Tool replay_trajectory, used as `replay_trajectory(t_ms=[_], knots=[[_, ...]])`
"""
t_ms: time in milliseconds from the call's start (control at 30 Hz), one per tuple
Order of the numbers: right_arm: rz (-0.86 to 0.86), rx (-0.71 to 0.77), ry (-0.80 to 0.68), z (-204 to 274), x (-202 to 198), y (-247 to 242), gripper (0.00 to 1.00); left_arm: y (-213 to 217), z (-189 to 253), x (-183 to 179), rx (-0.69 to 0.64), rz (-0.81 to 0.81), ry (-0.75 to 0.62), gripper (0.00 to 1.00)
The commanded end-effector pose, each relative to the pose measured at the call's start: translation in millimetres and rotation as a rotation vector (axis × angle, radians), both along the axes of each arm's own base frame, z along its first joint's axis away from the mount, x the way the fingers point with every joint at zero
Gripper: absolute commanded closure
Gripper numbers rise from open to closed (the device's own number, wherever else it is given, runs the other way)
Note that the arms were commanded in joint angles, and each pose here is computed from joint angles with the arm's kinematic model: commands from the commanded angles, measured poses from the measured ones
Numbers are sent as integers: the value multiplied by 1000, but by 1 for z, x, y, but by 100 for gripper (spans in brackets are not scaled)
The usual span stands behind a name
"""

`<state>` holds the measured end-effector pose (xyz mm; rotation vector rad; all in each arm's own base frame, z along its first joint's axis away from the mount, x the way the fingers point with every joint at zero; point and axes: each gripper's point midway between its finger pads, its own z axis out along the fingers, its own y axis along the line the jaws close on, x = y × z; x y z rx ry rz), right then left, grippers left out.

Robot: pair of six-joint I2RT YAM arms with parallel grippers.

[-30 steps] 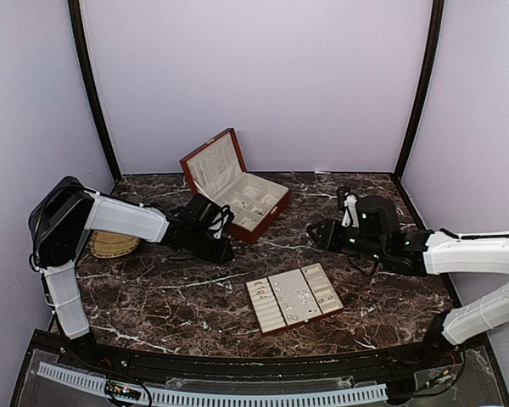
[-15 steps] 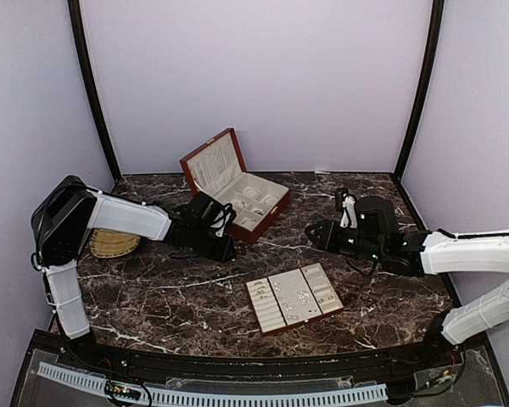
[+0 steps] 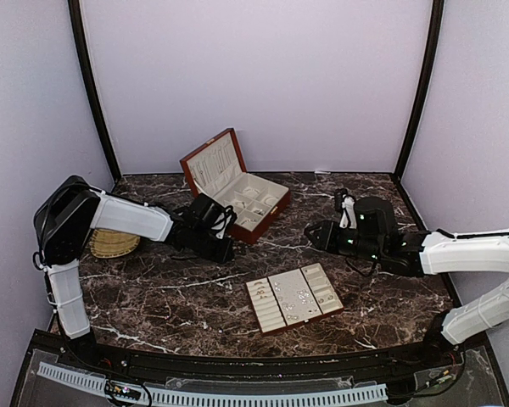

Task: Organize the mixed jewelry
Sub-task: Pick up the earring from the center of the board.

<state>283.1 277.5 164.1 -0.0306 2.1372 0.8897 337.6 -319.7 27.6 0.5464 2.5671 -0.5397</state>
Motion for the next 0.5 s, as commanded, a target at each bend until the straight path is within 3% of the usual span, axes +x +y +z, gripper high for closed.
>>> replay_trajectory(t_ms=[0, 467], knots=[[-7, 19, -8, -1, 3, -1, 67, -8, 10, 6, -21, -14, -24, 92], [-4, 17, 0, -4, 3, 0, 67, -11, 12, 7, -23, -21, -27, 91]])
